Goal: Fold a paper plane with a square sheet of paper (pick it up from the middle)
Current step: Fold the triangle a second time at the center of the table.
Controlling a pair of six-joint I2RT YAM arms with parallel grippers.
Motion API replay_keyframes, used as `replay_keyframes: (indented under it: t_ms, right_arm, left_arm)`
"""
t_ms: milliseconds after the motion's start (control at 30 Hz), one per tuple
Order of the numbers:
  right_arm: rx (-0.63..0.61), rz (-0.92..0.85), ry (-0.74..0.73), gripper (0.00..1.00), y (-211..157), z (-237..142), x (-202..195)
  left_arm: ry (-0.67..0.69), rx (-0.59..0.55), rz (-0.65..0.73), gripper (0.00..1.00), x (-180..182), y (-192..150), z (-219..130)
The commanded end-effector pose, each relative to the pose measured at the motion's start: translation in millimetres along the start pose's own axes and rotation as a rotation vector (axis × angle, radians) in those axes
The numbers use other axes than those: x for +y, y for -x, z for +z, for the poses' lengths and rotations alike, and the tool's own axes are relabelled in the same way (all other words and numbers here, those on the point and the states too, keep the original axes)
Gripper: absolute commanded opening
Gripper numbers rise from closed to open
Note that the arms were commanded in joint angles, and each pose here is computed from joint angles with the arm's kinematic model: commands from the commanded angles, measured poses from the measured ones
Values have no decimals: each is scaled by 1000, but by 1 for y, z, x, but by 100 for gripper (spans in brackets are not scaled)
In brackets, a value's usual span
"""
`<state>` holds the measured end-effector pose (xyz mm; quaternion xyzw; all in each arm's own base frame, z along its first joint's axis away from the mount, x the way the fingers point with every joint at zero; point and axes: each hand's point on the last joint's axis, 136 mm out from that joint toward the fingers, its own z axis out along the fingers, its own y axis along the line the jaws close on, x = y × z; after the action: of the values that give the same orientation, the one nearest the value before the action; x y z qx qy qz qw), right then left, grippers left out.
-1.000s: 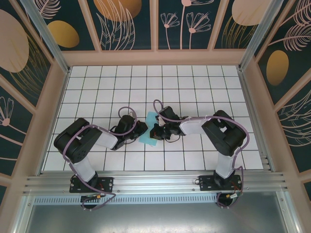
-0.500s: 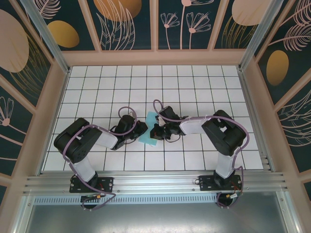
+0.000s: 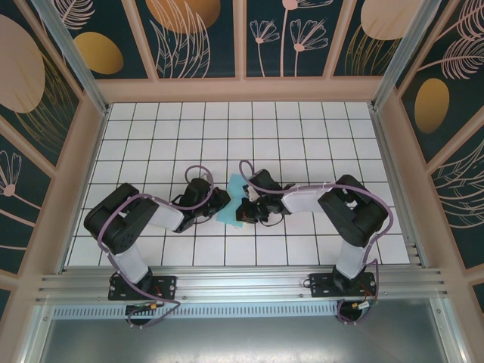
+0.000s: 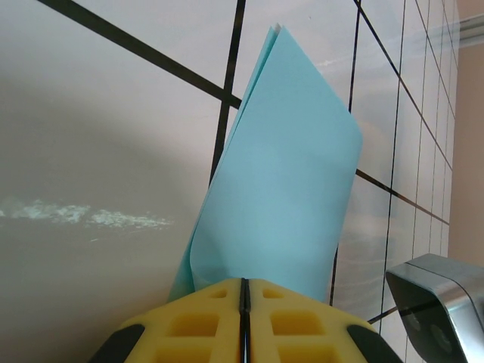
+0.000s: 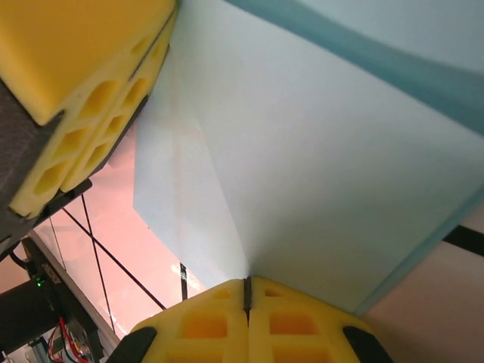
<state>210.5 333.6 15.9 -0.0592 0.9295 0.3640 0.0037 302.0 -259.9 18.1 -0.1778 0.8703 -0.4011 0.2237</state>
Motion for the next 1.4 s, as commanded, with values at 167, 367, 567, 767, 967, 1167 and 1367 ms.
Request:
replay_keyframes:
  t_ms: [167, 367, 567, 767, 967, 1167, 1367]
  right_arm:
    - [5, 21, 6, 4, -8, -5, -1]
    - [3, -13, 40, 4, -10, -15, 11]
    - [51, 43, -49, 4, -27, 2, -27]
    - [45, 47, -75, 4, -27, 0, -33]
    - [7, -24, 23, 4, -17, -20, 9]
    - [60, -8, -15, 3, -28, -4, -8]
    - [89, 38, -127, 3, -39, 9, -46]
  left_arm:
    - [159, 86, -7, 12, 46, -24, 1]
    - [161, 88, -3, 12, 47, -25, 0]
    - [159, 85, -4, 12, 46, -23, 1]
    - [159, 90, 1, 12, 44, -23, 1]
    - [159, 90, 2, 12, 44, -23, 2]
    - [157, 91, 3, 12, 42, -22, 3]
    - [154, 93, 3, 12, 42, -23, 2]
